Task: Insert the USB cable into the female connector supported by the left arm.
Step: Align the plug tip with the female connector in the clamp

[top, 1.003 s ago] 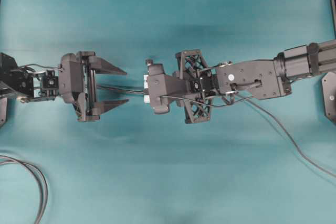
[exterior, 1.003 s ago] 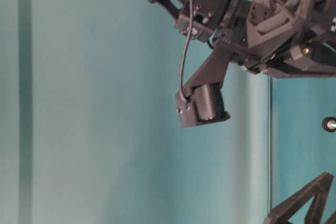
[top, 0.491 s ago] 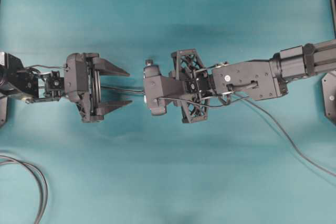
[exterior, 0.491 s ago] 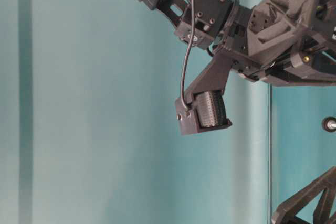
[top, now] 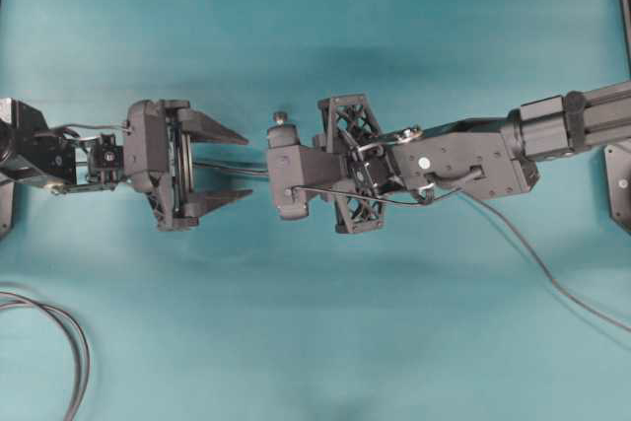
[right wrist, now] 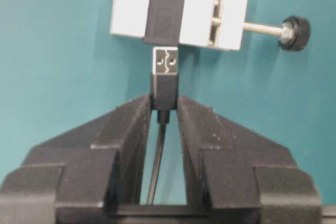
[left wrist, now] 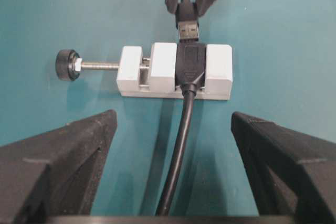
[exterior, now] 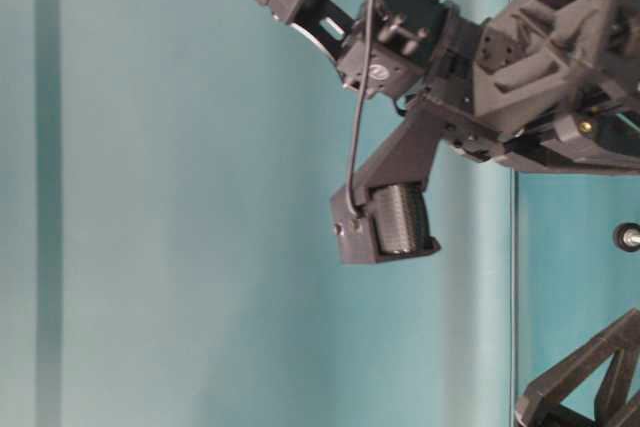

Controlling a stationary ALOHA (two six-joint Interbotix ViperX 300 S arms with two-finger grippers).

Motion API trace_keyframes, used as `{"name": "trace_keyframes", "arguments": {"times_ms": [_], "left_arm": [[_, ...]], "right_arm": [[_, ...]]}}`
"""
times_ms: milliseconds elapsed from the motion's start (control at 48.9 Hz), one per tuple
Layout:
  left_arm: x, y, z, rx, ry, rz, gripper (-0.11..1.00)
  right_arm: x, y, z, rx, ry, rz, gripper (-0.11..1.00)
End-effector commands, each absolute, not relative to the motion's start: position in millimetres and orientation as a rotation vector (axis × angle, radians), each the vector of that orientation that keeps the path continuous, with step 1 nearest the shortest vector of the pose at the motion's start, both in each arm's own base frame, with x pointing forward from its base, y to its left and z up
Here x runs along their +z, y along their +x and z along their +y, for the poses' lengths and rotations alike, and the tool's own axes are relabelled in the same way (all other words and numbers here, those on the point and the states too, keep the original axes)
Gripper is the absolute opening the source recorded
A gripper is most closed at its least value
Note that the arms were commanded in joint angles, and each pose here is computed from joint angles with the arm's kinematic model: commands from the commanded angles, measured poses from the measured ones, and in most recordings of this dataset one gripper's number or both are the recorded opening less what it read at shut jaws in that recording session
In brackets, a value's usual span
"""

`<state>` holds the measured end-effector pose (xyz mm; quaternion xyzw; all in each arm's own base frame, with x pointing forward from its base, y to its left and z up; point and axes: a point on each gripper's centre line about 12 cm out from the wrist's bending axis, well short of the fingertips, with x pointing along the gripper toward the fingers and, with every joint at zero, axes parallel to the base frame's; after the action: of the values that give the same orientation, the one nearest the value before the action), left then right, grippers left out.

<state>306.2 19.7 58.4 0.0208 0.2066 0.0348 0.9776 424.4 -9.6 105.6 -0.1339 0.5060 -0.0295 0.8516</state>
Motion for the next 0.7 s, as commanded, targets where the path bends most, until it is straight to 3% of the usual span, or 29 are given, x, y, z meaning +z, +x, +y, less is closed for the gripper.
{"name": "trace_keyframes", "arguments": {"times_ms": [0, 675], "left_arm": [[63.7, 310.6, 18.9, 0.069, 0.03, 0.393, 0.94], [63.8, 313.5, 19.4, 0.071, 0.027, 0.399, 0.94]], "right_arm": [[116.9, 431.5, -4.7, -0.074, -0.273, 1.03, 0.2], [119.9, 431.5, -7.1, -0.159, -0.284, 1.055, 0.2]]}}
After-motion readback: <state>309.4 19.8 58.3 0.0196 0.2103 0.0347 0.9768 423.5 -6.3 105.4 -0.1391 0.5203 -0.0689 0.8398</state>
